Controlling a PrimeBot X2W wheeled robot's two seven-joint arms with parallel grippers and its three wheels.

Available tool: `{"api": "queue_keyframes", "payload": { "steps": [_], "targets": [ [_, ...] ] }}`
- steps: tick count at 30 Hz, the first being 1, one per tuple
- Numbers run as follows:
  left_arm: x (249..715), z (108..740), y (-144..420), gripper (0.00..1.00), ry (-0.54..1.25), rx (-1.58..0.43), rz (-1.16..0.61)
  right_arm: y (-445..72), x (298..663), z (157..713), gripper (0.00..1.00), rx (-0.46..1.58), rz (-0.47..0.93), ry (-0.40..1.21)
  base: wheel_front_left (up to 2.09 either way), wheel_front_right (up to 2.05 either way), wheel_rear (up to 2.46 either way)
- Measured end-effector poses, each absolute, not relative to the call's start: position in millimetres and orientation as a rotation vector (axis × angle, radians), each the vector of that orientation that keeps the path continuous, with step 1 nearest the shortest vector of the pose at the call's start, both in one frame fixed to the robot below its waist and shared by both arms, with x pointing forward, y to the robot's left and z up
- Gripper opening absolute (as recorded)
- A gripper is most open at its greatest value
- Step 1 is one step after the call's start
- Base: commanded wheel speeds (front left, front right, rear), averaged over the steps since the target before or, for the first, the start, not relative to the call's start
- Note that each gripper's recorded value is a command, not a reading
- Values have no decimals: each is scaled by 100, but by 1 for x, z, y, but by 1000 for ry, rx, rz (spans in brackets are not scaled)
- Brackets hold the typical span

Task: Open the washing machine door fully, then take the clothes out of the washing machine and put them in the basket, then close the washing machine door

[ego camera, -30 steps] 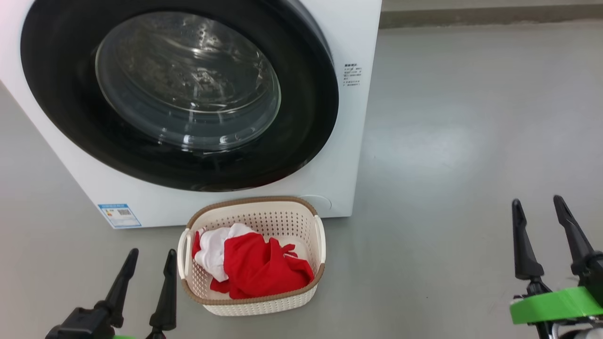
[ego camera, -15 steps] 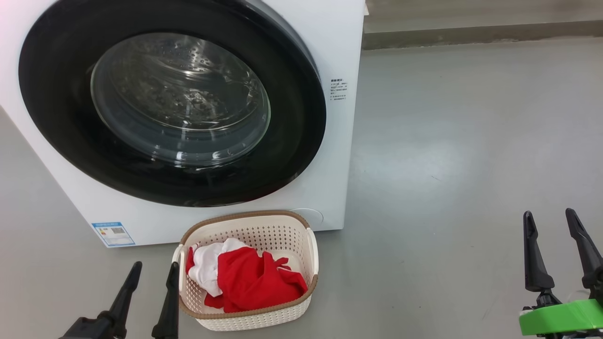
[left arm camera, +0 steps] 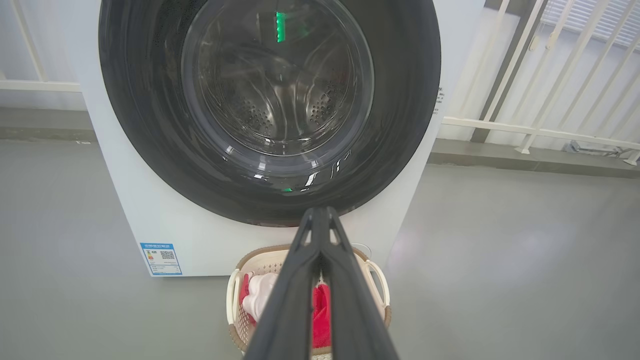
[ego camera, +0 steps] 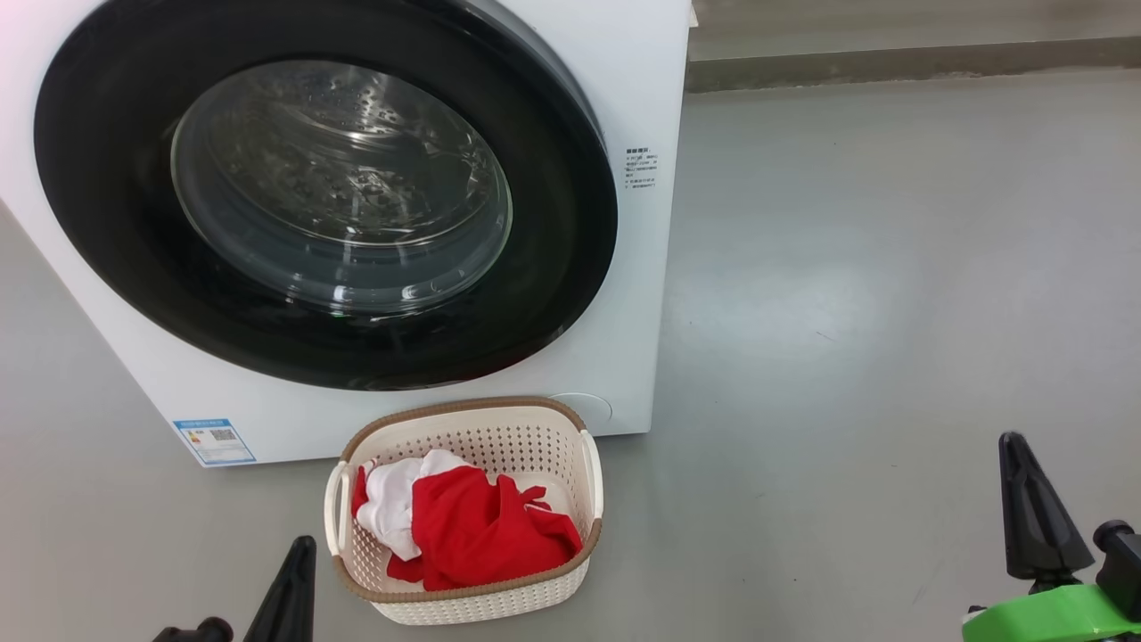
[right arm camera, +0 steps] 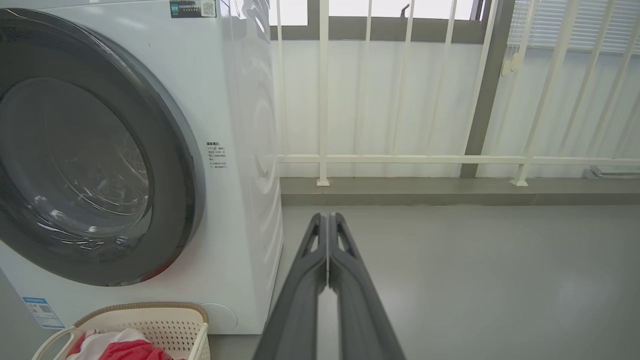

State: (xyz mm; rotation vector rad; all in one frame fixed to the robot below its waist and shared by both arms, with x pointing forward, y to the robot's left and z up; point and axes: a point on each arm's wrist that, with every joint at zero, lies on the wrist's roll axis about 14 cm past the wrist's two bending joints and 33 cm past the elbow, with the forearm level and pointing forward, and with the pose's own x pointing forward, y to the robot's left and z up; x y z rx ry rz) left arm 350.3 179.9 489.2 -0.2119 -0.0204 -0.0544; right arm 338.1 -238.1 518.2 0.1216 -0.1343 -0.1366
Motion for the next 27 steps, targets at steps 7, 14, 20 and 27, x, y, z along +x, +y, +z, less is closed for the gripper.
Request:
{"api": "queue_keyframes", "payload": {
  "steps": [7, 14, 20, 27],
  "targets": [
    [349, 484, 182, 0, 3, -281, -37, -240, 337, 511, 0, 201, -150, -107, 0, 0, 0],
    [350, 481, 185, 0, 19, -352, -19, -238, 338, 506, 0, 288, -154, -95, 0, 0, 0],
    [350, 479, 187, 0, 32, -415, -4, -238, 339, 503, 0, 360, -160, -85, 0, 0, 0],
    [351, 478, 188, 0, 40, -480, 9, -238, 339, 498, 0, 432, -168, -69, 0, 0, 0]
  ]
}}
